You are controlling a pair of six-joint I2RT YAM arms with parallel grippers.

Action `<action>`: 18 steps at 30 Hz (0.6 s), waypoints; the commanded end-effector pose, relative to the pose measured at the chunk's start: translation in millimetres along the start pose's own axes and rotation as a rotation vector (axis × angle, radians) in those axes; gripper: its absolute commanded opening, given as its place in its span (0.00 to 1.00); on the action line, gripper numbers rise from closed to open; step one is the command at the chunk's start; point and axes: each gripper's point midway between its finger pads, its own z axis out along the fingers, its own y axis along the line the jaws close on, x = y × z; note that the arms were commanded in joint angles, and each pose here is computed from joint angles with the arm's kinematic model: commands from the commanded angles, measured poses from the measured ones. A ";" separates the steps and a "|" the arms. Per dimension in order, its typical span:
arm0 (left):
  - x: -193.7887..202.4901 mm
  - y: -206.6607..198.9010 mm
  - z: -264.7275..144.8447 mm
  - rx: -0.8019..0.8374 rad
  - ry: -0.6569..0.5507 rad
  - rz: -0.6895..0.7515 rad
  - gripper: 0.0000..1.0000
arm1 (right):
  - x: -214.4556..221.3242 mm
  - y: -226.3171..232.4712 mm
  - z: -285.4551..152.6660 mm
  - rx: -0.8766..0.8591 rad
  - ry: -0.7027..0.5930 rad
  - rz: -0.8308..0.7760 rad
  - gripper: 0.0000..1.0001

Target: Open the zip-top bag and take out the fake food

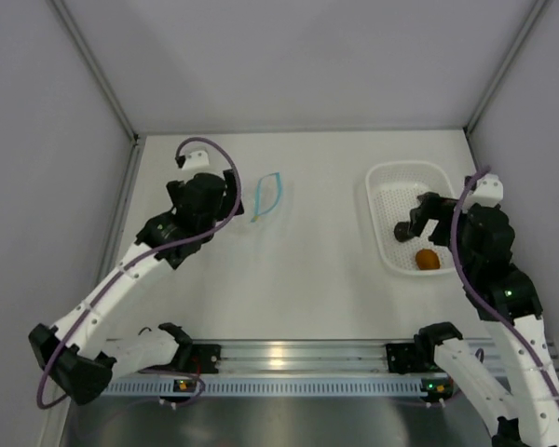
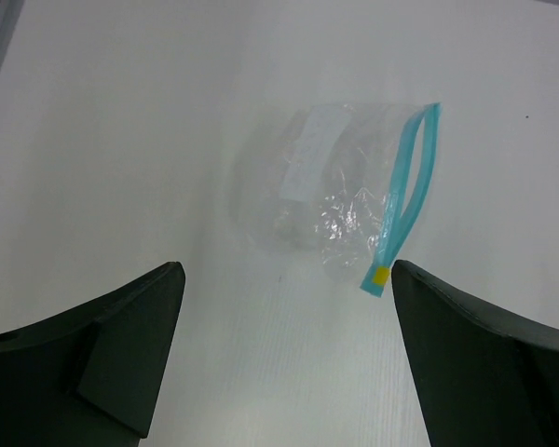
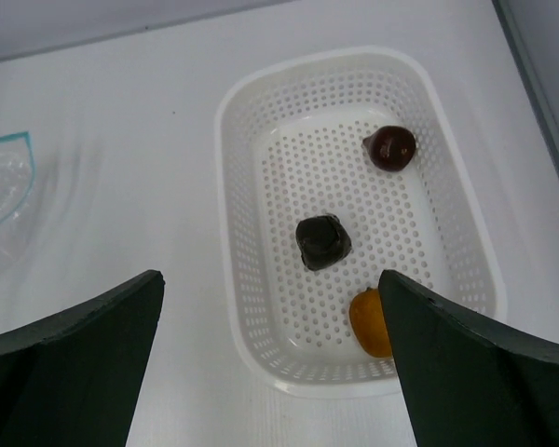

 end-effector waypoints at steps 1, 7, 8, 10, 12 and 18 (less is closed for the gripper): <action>-10.0 26.1 -25.9 0.006 -0.076 0.036 0.98 | -38.8 5.0 -27.3 -0.044 -0.088 -0.032 0.99; -5.7 68.9 -64.6 0.009 -0.152 0.092 0.99 | -38.4 -1.7 -43.6 -0.028 -0.060 -0.068 0.99; -6.1 75.8 -71.4 0.007 -0.165 0.093 0.98 | -38.4 -4.1 -46.0 -0.020 -0.065 -0.070 0.99; -9.3 80.6 -81.9 0.029 -0.189 0.093 0.98 | -31.4 -10.8 -47.6 0.005 -0.055 -0.085 0.99; -7.1 78.2 -86.7 0.073 -0.191 0.123 0.98 | -23.4 -17.0 -45.8 0.032 -0.045 -0.088 0.99; -15.8 118.4 -102.7 -0.060 -0.299 0.035 0.98 | -10.2 -22.5 -45.9 0.044 -0.048 -0.080 0.99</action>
